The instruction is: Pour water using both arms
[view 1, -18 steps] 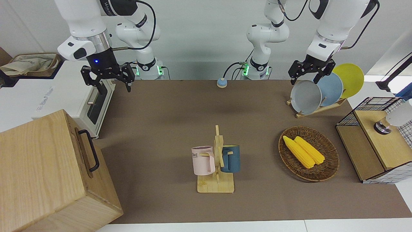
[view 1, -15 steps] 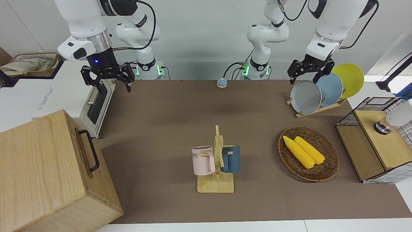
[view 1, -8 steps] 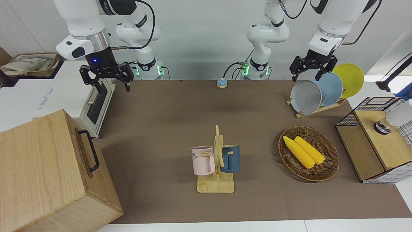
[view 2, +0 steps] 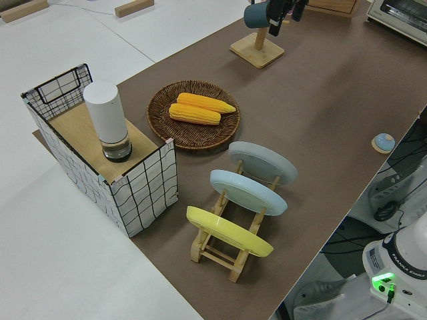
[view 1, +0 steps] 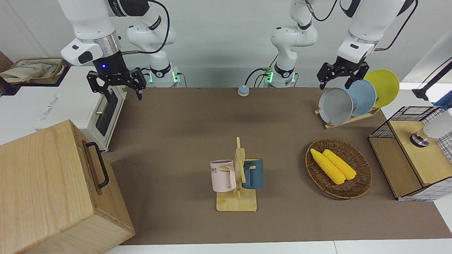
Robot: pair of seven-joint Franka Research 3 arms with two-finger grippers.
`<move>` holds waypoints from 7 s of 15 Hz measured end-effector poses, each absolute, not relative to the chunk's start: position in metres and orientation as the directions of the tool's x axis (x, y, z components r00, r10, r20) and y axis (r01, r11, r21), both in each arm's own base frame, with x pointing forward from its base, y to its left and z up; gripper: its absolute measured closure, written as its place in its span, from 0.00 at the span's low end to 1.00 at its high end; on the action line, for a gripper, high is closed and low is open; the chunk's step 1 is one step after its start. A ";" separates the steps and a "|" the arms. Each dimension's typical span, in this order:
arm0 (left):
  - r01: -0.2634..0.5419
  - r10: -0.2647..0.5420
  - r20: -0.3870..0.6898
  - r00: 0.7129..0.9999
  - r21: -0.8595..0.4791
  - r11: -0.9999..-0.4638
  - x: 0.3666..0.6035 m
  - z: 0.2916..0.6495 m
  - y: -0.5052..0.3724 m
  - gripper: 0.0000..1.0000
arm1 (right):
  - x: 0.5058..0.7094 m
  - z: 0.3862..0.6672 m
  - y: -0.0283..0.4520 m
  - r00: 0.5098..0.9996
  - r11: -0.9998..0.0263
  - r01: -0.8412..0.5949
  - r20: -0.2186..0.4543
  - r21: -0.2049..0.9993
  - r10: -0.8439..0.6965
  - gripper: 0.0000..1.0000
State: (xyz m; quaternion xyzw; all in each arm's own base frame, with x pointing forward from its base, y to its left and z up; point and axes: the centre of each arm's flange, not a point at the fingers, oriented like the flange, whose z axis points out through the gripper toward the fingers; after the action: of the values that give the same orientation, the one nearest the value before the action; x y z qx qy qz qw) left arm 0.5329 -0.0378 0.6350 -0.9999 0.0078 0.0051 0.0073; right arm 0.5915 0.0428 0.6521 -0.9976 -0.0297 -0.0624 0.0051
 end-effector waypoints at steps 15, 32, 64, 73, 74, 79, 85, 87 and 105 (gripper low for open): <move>-0.141 -0.140 -0.029 0.990 -0.006 -0.990 0.536 0.629 0.031 0.00 | 0.618 0.595 0.166 0.988 -0.986 -0.023 0.149 -0.162 -0.047 0.01; -0.224 -0.230 0.119 0.966 -0.059 -0.973 0.524 0.602 0.281 0.00 | 0.674 0.444 0.280 0.921 -0.985 0.173 0.355 -0.006 0.160 0.01; 0.041 0.065 0.614 0.786 0.053 -0.998 0.567 0.496 0.368 0.00 | 0.696 0.436 0.289 0.754 -0.954 0.279 0.590 0.110 0.288 0.93; 0.020 0.041 0.617 0.786 0.042 -0.999 0.570 0.488 0.368 0.36 | 0.705 0.445 0.269 0.739 -0.950 0.280 0.600 0.140 0.306 0.93; 0.018 0.039 0.617 0.786 0.041 -0.999 0.570 0.488 0.368 0.36 | 0.706 0.447 0.266 0.739 -0.951 0.276 0.601 0.141 0.304 0.93; 0.017 0.038 0.617 0.786 0.040 -0.999 0.570 0.488 0.368 0.36 | 0.709 0.452 0.255 0.739 -0.955 0.262 0.606 0.142 0.293 0.93; 0.026 0.051 0.624 0.780 0.049 -0.998 0.574 0.496 0.366 0.36 | 0.714 0.471 0.234 0.737 -0.963 0.230 0.620 0.144 0.269 0.93; 0.017 0.057 0.624 0.780 0.070 -0.997 0.576 0.508 0.363 0.36 | 0.714 0.479 0.226 0.740 -0.962 0.224 0.616 0.153 0.270 0.93; 0.033 0.085 0.546 0.834 0.104 -0.994 0.551 0.638 0.334 0.36 | 0.684 0.496 0.159 0.924 -0.946 0.269 0.230 0.179 0.306 0.93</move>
State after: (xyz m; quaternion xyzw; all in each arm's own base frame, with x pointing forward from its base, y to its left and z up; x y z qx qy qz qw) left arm 0.5510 0.3337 0.6379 -0.9564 -0.0309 -0.2867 -0.0453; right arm 0.6837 0.1593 0.4962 -0.9782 -0.1469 -0.1282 -0.0722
